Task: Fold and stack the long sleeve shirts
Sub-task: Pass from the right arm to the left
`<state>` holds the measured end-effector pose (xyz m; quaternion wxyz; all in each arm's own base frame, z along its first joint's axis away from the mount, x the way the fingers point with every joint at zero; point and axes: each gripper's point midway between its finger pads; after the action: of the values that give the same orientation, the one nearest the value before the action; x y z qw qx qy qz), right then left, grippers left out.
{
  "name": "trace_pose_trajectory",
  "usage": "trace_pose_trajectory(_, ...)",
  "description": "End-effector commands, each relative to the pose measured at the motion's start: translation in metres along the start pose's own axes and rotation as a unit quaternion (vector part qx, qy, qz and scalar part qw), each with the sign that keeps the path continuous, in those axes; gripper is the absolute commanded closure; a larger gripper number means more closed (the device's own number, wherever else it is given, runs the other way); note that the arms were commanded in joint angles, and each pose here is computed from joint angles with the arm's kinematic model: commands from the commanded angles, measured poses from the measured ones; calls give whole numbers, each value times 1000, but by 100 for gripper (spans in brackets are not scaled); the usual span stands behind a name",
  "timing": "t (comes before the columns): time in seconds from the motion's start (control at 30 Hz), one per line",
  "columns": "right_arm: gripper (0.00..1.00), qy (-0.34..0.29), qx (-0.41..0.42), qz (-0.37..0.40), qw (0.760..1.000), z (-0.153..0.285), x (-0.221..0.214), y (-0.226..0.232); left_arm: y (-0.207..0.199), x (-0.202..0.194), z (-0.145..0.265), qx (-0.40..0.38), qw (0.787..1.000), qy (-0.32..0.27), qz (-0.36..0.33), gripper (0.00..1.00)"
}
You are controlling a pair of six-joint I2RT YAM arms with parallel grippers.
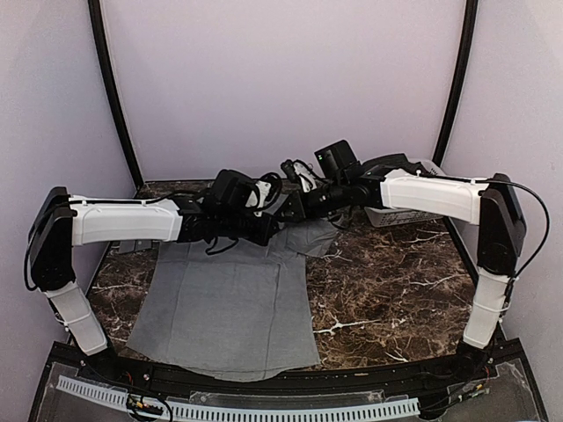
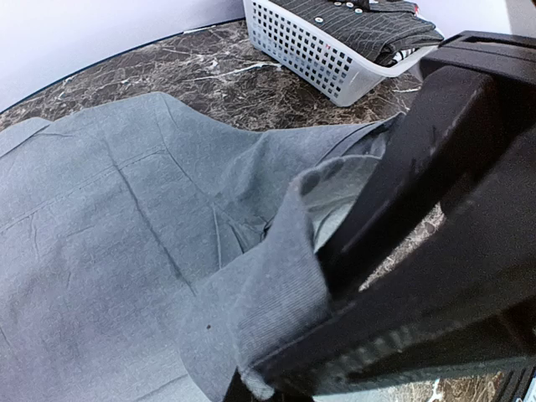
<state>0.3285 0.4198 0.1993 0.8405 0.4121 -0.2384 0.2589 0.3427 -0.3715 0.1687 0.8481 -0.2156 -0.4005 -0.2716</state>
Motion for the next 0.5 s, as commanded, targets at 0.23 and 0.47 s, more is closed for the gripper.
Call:
trace_pose_trajectory(0.23,52,-140,-86,52,985,72,41,8,22,-9,57,34,988,42,146,100)
trace_pose_trajectory(0.47,52,-134,-164,39,976,73,24,-35,29,-71,85,4,955,111,276,100)
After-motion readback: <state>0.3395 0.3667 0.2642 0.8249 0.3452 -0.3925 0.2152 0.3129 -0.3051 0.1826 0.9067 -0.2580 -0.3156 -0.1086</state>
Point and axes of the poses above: each gripper's point midway between its finger pads, its own z axis back along the fingers, its own y axis along the line the jaws close on, x = y × z, and after that the axes turned 4 degrees about -z, right-handed
